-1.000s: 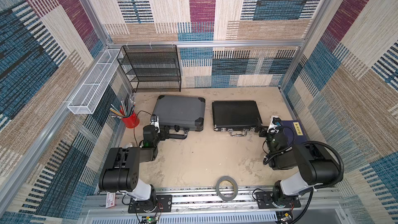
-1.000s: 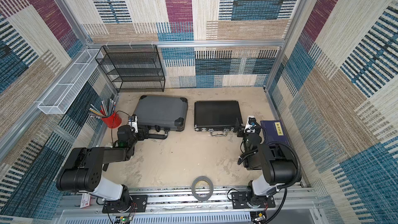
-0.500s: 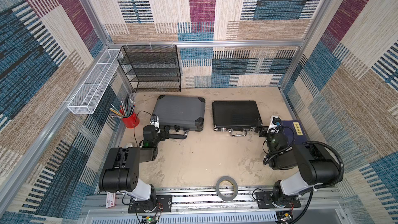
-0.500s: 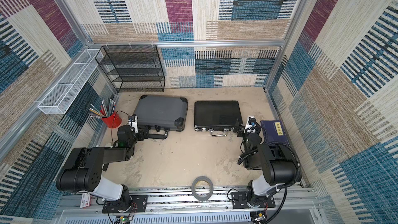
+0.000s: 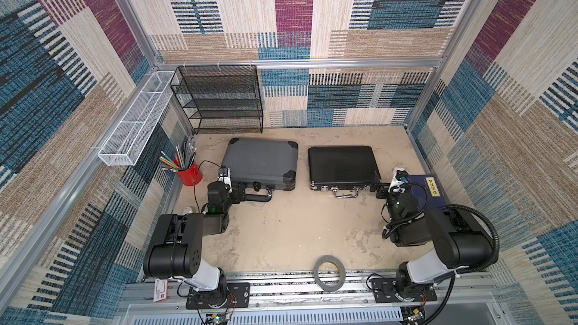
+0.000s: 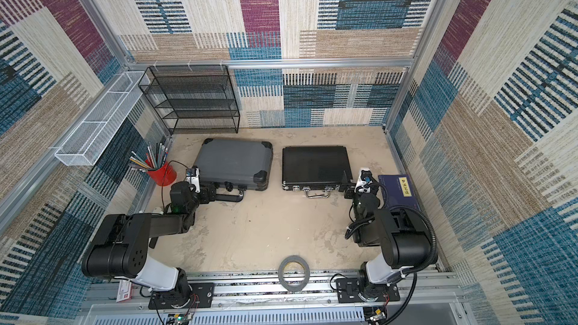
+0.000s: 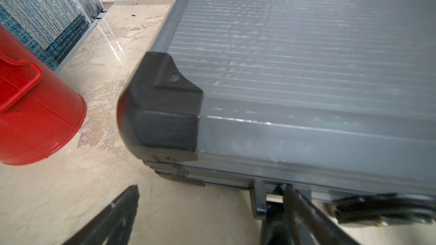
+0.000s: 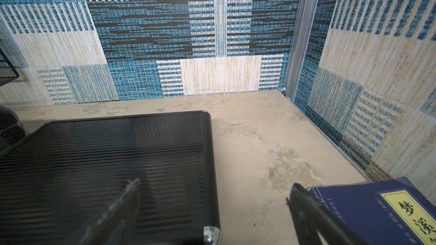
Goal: Open the poker set cases
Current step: Move the poker set case to the corner of the board.
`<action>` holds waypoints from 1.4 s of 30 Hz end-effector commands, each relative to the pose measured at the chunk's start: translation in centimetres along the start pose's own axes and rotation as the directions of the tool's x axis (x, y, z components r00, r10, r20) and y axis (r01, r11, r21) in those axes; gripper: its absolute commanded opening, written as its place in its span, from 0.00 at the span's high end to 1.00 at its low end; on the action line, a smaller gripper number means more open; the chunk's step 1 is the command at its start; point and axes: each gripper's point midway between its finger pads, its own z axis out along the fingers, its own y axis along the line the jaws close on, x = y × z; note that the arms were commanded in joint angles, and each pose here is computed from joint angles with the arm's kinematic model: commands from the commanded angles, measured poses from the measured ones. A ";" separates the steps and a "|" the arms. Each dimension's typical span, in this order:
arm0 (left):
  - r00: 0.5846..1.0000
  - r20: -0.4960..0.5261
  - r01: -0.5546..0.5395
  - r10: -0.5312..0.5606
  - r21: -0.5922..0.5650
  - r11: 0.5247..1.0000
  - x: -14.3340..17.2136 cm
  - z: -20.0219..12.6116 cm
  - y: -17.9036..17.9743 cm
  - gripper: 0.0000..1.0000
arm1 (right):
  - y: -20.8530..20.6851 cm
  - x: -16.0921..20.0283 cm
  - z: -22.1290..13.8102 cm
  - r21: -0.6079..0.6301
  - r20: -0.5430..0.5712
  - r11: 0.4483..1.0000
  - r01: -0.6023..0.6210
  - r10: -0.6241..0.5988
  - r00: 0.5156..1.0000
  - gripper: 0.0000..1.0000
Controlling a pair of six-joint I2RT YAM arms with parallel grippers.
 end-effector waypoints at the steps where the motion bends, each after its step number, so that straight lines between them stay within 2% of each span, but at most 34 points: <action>1: 0.994 0.107 0.023 -0.015 -0.073 0.997 -2.8 -0.3 1.4 0.35 | 0.0 -0.9 0.1 -0.001 0.032 1.000 -0.001 0.001 0.999 0.06; 2: 0.992 0.120 0.050 -0.035 -0.118 0.992 -2.8 -0.6 2.2 0.42 | 0.0 -0.9 0.1 -0.001 0.033 1.000 -0.001 0.001 0.999 0.06; 3: 0.989 0.141 0.069 -0.048 -0.145 0.987 -3.0 -1.1 2.7 0.42 | 0.0 -1.1 0.1 0.004 0.040 1.000 0.001 -0.001 0.999 0.07; 6: 0.984 0.172 0.087 -0.056 -0.176 0.980 -4.2 -2.8 3.3 0.34 | -0.4 -2.2 1.3 0.037 -0.001 0.999 -0.004 0.004 1.000 0.10; 10: 0.975 0.215 0.110 -0.063 -0.217 0.970 -6.6 -5.2 3.8 0.35 | -0.9 -3.6 3.5 0.091 -0.098 0.996 -0.024 0.033 0.995 0.13; 14: 0.955 0.276 0.157 -0.104 -0.179 0.971 -9.6 -7.3 2.9 0.37 | 0.2 -4.6 4.1 0.047 -0.146 0.995 -0.091 0.097 0.984 0.14; 16: 0.944 0.293 0.190 -0.150 -0.116 0.975 -11.1 -7.9 1.7 0.41 | 0.7 -4.9 4.1 0.029 -0.174 0.991 -0.133 0.136 0.975 0.15; 18: 0.947 0.274 0.190 -0.168 -0.054 0.980 -12.0 -8.2 -0.2 0.47 | 1.5 -5.0 4.1 0.005 -0.209 0.984 -0.178 0.175 0.962 0.16; 20: 0.952 0.259 0.166 -0.160 -0.001 0.986 -12.8 -8.5 -2.4 0.48 | 2.1 -5.0 4.1 -0.012 -0.244 0.973 -0.229 0.219 0.945 0.17; 24: 0.971 0.225 0.058 -0.083 0.117 0.991 -13.7 -9.5 -8.0 0.49 | 3.1 -5.2 3.9 -0.039 -0.295 0.954 -0.298 0.274 0.915 0.18; 27: 0.981 0.192 -0.010 -0.036 0.235 0.972 -14.0 -10.3 -12.4 0.50 | 3.6 -5.1 4.0 -0.046 -0.343 0.944 -0.326 0.292 0.893 0.18; 31: 0.993 0.119 -0.047 -0.004 0.418 0.907 -13.6 -11.0 -19.0 0.54 | 3.7 -3.9 4.4 0.002 -0.437 0.937 -0.350 0.316 0.842 0.18; 36: 0.994 0.059 -0.111 0.094 0.579 0.808 -11.9 -12.2 -27.4 0.54 | 3.8 -1.8 4.8 0.037 -0.532 0.935 -0.353 0.317 0.785 0.19; 40: 0.993 -0.029 -0.062 0.112 0.682 0.729 -10.0 -12.5 -32.5 0.51 | 2.9 0.1 5.0 0.053 -0.586 0.914 -0.402 0.355 0.729 0.20; 42: 0.991 -0.076 -0.023 0.107 0.699 0.714 -9.2 -12.2 -33.8 0.50 | 2.0 0.8 5.1 0.071 -0.594 0.902 -0.425 0.381 0.709 0.21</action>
